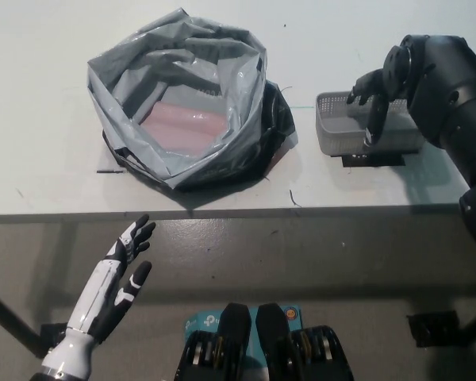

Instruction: Use the right hand to pick up a small rectangular container and put it into a plastic bag and lift the bag

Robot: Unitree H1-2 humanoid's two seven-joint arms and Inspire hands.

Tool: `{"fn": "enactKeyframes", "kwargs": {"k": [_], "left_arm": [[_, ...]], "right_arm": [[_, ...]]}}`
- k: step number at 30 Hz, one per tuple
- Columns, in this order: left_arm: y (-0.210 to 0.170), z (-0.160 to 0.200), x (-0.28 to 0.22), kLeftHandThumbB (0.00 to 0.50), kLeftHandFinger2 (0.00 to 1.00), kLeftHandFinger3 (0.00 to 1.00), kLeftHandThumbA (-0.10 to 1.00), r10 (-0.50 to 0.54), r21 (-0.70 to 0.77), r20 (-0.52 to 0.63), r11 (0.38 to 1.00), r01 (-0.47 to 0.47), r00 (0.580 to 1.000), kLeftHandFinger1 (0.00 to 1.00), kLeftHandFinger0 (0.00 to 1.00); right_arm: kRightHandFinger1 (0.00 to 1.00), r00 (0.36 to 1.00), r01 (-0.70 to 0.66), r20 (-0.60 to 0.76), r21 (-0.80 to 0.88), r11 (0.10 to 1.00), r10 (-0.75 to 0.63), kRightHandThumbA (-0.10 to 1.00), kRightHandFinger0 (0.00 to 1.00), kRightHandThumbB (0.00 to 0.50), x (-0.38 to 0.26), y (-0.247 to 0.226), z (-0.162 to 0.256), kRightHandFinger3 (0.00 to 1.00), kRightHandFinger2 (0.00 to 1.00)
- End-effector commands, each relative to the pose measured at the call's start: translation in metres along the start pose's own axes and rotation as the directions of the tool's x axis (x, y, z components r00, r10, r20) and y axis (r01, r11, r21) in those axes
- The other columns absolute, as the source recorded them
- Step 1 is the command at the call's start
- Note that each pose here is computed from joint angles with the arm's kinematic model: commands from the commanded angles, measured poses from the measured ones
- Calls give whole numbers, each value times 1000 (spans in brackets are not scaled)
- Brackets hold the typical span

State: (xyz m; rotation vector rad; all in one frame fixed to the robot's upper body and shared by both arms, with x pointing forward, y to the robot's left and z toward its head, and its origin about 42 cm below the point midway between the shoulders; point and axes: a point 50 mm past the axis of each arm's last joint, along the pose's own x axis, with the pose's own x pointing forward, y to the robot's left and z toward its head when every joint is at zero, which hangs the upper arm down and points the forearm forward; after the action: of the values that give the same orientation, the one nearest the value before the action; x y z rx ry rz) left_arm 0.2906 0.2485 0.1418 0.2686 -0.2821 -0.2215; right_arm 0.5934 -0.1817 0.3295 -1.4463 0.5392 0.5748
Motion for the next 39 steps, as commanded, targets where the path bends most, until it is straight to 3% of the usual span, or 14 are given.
{"fn": "enactKeyframes", "kwargs": {"k": [1, 2, 5, 12, 26, 32, 33, 39], "left_arm": [[6, 14, 8, 257, 1000, 1000, 907, -6, 9, 75, 1000, 6, 997, 1000, 1000], [7, 15, 9, 256, 1000, 1000, 907, -6, 10, 75, 1000, 6, 997, 1000, 1000], [9, 15, 11, 247, 1000, 1000, 907, -8, 14, 75, 1000, 7, 997, 1000, 1000], [7, 14, 8, 280, 1000, 1000, 922, -2, 9, 70, 1000, 2, 998, 1000, 1000], [8, 17, 10, 274, 1000, 1000, 921, -8, 18, 75, 1000, 7, 997, 1000, 1000], [6, 16, 8, 297, 1000, 1000, 925, -7, 16, 71, 1000, 6, 997, 1000, 1000], [7, 16, 8, 296, 1000, 1000, 925, -8, 17, 73, 1000, 6, 997, 1000, 1000], [6, 15, 8, 287, 1000, 1000, 921, -10, 16, 71, 1000, 9, 997, 1000, 1000]], "right_arm": [[1000, 993, 113, -21, 1, 994, -113, 791, 1000, 500, -11, -22, 2, 1000, 1000], [1000, 992, 125, -21, -35, 992, -126, 855, 1000, 500, -16, -29, 2, 1000, 1000], [1000, 989, 142, -20, -83, 986, -144, 900, 1000, 500, -28, -45, 3, 1000, 1000], [1000, 986, 165, -4, -108, 980, -166, 909, 1000, 500, -52, -75, 13, 1000, 1000], [1000, 988, 155, -10, -31, 987, -155, 835, 1000, 500, -62, -85, 8, 1000, 1000], [1000, 991, 129, -11, -45, 991, -130, 859, 1000, 500, -55, -77, 2, 1000, 1000], [1000, 994, 108, 1, -84, 991, -109, 904, 1000, 500, -54, -75, 2, 1000, 1000], [1000, 997, 76, 19, -106, 991, -74, 910, 1000, 500, -46, -64, 5, 1000, 1000]]}}
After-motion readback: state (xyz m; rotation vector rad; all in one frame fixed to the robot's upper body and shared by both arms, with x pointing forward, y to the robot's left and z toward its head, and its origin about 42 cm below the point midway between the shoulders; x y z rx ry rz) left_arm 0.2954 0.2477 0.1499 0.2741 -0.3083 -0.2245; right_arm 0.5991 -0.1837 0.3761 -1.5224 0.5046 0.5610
